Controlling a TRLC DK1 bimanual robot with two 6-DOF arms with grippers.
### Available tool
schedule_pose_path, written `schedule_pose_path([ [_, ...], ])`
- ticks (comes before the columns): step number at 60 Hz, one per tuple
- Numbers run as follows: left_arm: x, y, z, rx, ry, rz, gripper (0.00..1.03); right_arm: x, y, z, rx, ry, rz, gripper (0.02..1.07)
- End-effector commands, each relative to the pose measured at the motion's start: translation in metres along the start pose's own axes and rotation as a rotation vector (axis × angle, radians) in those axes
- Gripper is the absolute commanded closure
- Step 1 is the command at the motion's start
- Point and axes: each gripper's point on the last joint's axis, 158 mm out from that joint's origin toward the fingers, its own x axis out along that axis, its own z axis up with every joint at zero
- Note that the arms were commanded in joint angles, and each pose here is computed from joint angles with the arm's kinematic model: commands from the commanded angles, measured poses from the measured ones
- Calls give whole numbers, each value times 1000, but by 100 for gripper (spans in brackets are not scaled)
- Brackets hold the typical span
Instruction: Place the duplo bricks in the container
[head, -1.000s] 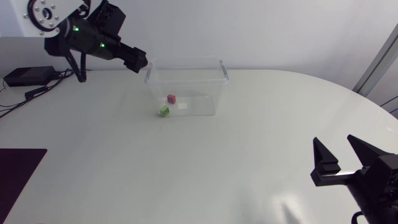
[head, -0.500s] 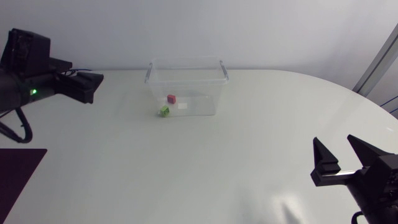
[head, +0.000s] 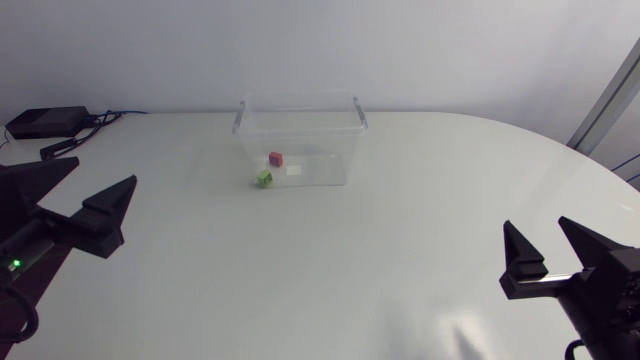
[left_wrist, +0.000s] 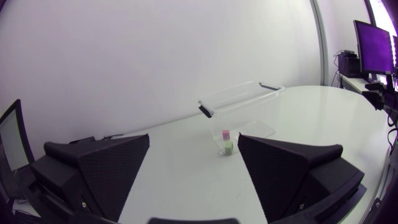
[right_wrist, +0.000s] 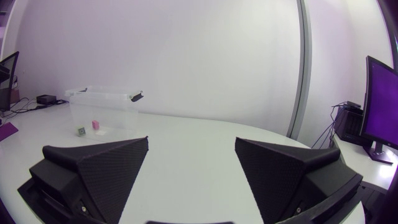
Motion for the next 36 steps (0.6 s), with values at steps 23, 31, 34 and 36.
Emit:
schedule_pose_path([
  [23, -13, 6, -50, -151, -43, 93, 4, 1, -2, -6, 47, 4, -11, 6],
  [31, -15, 8, -64, -190, -60, 120, 4, 1, -2, -6, 55, 4, -12, 6],
  [34, -16, 9, -69, -203, -66, 128, 4, 1, -2, -6, 57, 3, -12, 6],
  [36, -16, 9, -73, -213, -71, 135, 4, 1, -2, -6, 59, 3, -13, 6],
])
